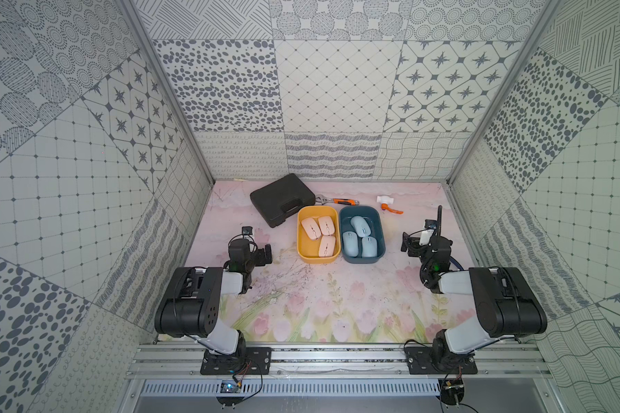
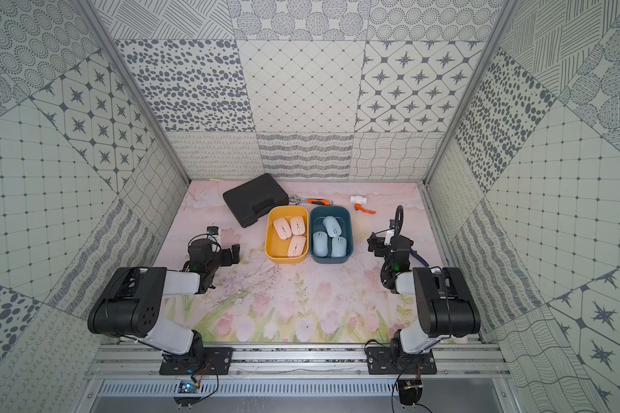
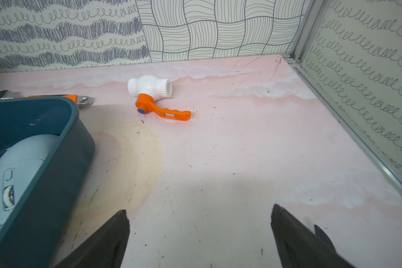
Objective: Place the mice by color into the storage box
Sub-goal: Reset both arms
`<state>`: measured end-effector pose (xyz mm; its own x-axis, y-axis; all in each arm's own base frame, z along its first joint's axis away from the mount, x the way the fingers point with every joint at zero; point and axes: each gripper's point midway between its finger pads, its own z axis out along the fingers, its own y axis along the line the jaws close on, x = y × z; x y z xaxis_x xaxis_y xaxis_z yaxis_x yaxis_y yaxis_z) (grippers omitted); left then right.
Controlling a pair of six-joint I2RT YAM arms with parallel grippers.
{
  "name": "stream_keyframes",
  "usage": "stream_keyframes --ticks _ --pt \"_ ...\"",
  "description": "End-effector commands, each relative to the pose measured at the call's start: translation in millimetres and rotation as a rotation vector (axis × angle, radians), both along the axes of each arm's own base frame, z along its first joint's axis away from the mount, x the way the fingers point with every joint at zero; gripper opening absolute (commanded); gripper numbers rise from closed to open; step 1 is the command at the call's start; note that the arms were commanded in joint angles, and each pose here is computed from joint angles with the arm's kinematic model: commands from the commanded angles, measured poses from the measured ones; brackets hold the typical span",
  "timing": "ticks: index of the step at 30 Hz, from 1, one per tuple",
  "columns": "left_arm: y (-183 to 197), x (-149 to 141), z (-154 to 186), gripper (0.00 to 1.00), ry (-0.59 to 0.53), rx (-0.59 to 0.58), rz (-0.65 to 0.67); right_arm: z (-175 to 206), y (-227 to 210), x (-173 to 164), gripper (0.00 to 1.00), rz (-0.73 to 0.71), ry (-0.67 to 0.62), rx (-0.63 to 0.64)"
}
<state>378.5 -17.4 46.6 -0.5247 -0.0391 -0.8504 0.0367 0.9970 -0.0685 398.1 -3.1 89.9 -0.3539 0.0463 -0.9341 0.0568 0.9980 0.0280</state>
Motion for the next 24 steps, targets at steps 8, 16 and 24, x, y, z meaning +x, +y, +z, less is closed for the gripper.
stream_keyframes --ticks 8,16,24 --pt "-2.9 19.8 34.1 1.00 -0.155 0.000 -0.035 15.6 7.9 7.8 0.99 0.028 -0.058 -0.008" --pt "-2.8 19.8 34.2 1.00 -0.161 0.002 -0.036 15.5 7.9 7.6 0.99 0.027 -0.058 -0.007" --pt "-2.6 19.3 33.7 1.00 -0.160 0.001 -0.035 15.8 7.8 7.8 0.99 0.027 -0.059 -0.009"
